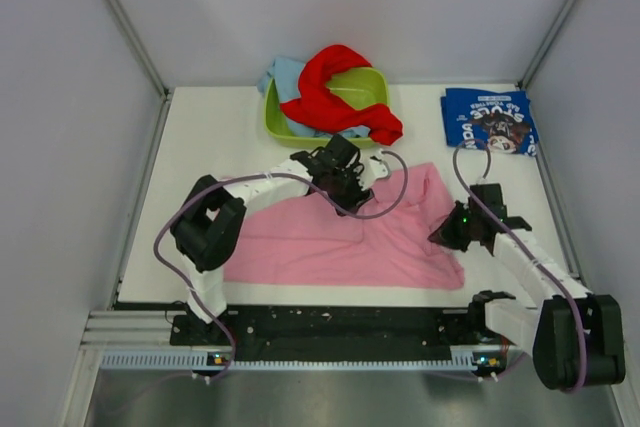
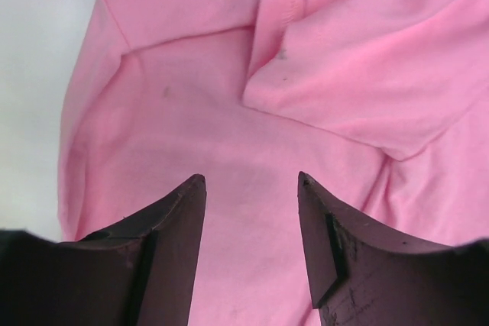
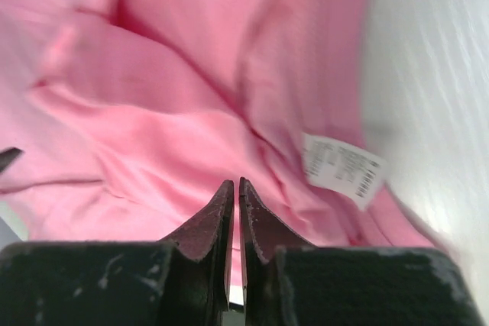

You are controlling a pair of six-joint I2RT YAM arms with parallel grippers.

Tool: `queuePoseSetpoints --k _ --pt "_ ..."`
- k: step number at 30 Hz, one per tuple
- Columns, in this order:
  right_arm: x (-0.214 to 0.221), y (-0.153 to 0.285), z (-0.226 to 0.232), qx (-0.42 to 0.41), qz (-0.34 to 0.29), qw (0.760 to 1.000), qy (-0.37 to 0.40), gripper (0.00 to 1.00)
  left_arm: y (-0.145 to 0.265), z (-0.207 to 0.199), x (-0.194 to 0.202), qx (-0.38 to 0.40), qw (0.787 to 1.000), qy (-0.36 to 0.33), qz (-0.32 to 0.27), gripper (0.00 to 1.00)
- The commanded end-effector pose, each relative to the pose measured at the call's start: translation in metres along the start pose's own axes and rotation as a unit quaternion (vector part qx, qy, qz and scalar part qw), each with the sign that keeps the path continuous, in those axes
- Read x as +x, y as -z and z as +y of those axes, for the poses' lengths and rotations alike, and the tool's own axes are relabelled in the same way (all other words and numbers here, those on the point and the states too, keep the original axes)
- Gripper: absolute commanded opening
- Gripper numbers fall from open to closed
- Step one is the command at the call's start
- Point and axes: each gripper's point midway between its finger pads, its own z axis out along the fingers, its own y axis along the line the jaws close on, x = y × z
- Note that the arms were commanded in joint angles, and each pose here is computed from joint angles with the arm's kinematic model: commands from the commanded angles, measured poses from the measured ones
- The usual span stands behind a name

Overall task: Fold and stack the t-shirts
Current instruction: Fold the flattened tshirt in 1/3 of the way, then grap the side of the flattened tshirt furthest away from the robot with both arms

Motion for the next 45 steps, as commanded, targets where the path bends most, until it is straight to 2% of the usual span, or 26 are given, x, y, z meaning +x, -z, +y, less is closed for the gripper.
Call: queuePoseSetpoints --k 1,5,8,14,21,27,31,34,37,40,41,45 --pt "-0.046 0.018 0.06 -0.075 -0.07 0.99 0.096 0.06 0.029 -0.026 -0.036 0.055 0.996 -0.031 -0.068 0.56" --pt "-0.048 0.0 0.079 -0.109 -0.043 0.989 0.093 0.01 0.01 -0.049 -0.048 0.107 0.991 -0.038 -0.075 0.52" --pt "-0.064 -0.011 0.095 -0.119 -0.052 0.988 0.082 0.0 -0.015 -0.044 -0.044 0.097 0.994 -0.027 -0.049 0.49" --pt "-0.101 -0.028 0.077 -0.022 -0.097 0.994 0.055 0.0 -0.042 -0.028 -0.031 0.069 0.998 -0.012 -0.009 0.47" --pt "-0.106 -0.05 0.055 0.035 -0.072 0.996 0.046 0.0 -0.044 -0.007 -0.004 0.006 0.999 -0.016 0.042 0.47" --pt "-0.133 -0.027 0.076 0.021 -0.105 0.991 0.079 0.03 -0.009 -0.023 -0.027 0.04 0.998 -0.045 -0.002 0.54" --pt "-0.153 -0.005 0.098 0.004 -0.138 0.984 0.113 0.18 0.028 -0.037 -0.034 0.075 0.994 -0.078 -0.017 0.6" --pt "-0.165 0.001 0.107 0.005 -0.151 0.981 0.125 0.31 0.057 -0.026 -0.025 0.067 0.995 -0.078 -0.008 0.63" --pt "-0.169 -0.01 0.109 0.012 -0.134 0.983 0.128 0.4 0.086 0.011 0.002 0.028 0.998 -0.059 0.011 0.65" --pt "-0.167 -0.026 0.107 0.018 -0.11 0.986 0.128 0.43 0.12 0.064 0.04 -0.045 0.998 -0.036 0.035 0.7" --pt "-0.166 -0.031 0.106 0.02 -0.103 0.986 0.13 0.43 0.131 0.083 0.054 -0.074 0.996 -0.032 0.046 0.98" --pt "-0.162 -0.046 0.1 0.033 -0.085 0.986 0.137 0.41 0.177 0.149 0.115 -0.178 0.978 -0.04 0.102 0.99"
